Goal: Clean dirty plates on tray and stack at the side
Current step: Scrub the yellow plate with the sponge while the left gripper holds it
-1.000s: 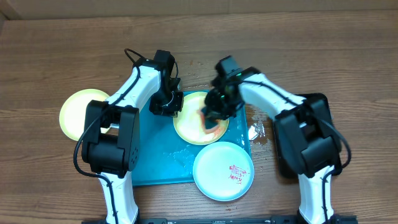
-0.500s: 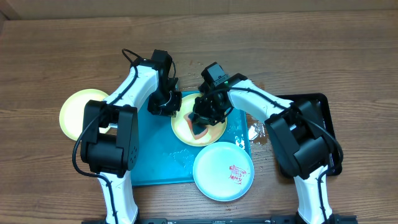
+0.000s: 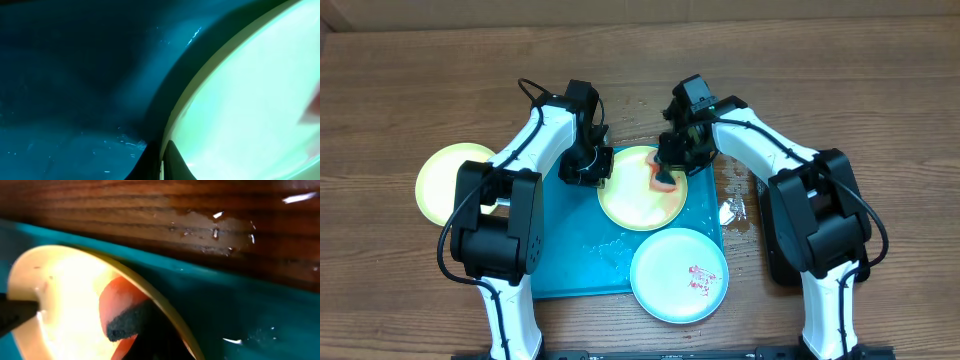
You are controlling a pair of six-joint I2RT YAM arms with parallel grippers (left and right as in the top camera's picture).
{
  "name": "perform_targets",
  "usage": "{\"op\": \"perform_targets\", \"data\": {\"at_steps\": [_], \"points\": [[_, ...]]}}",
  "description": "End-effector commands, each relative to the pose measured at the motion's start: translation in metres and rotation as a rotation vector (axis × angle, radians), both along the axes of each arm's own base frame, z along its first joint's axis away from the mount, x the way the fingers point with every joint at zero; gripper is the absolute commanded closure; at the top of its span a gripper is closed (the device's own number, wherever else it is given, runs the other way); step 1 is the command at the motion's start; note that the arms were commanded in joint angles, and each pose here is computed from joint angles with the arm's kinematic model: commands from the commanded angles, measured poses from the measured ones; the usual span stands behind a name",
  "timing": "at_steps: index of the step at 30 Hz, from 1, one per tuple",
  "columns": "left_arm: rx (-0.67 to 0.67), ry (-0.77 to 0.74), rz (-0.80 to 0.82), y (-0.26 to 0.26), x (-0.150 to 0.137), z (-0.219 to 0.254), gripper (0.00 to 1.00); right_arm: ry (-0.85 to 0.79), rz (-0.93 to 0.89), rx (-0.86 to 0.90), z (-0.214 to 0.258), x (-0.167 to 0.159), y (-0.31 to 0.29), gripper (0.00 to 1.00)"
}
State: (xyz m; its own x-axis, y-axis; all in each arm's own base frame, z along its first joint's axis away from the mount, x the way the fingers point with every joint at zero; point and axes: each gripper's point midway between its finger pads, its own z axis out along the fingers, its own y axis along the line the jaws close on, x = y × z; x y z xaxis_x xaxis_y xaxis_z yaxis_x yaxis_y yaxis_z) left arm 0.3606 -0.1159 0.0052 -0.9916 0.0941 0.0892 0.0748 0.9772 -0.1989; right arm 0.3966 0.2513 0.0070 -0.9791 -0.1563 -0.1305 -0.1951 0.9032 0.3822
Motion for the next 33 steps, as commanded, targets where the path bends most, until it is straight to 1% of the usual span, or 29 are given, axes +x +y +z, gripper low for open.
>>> {"op": "perform_targets", "data": {"at_steps": [1, 9, 15, 19, 23, 26, 31, 33], "points": [[0.047, 0.044, -0.001, 0.008, -0.008, -0.021, 0.95, -0.104, 0.069, -0.246, -0.033, 0.018, -0.038, 0.96], [0.045, 0.038, -0.011, 0.008, -0.007, -0.021, 0.95, -0.231, 0.270, -0.395, -0.030, 0.013, -0.018, 0.96], [0.045, 0.038, -0.012, 0.008, -0.007, -0.021, 0.96, -0.315, 0.315, -0.558, -0.025, 0.014, -0.019, 0.96], [0.045, 0.038, -0.015, 0.008, -0.007, -0.021, 0.96, -0.344, 0.338, -0.635, -0.022, 0.018, -0.027, 0.96], [0.046, 0.041, -0.016, 0.008, -0.007, -0.021, 0.96, -0.345, 0.341, -0.685, -0.020, 0.019, -0.037, 0.96], [0.046, 0.045, -0.015, 0.008, -0.008, -0.020, 0.95, -0.307, 0.336, -0.700, -0.021, 0.016, -0.048, 0.96], [0.047, 0.045, -0.015, 0.008, -0.008, -0.020, 0.95, -0.207, 0.325, -0.713, -0.026, 0.001, -0.068, 0.96], [0.046, 0.044, -0.015, 0.008, -0.008, -0.020, 0.96, -0.160, 0.341, -0.710, -0.027, -0.009, -0.070, 0.96]]}}
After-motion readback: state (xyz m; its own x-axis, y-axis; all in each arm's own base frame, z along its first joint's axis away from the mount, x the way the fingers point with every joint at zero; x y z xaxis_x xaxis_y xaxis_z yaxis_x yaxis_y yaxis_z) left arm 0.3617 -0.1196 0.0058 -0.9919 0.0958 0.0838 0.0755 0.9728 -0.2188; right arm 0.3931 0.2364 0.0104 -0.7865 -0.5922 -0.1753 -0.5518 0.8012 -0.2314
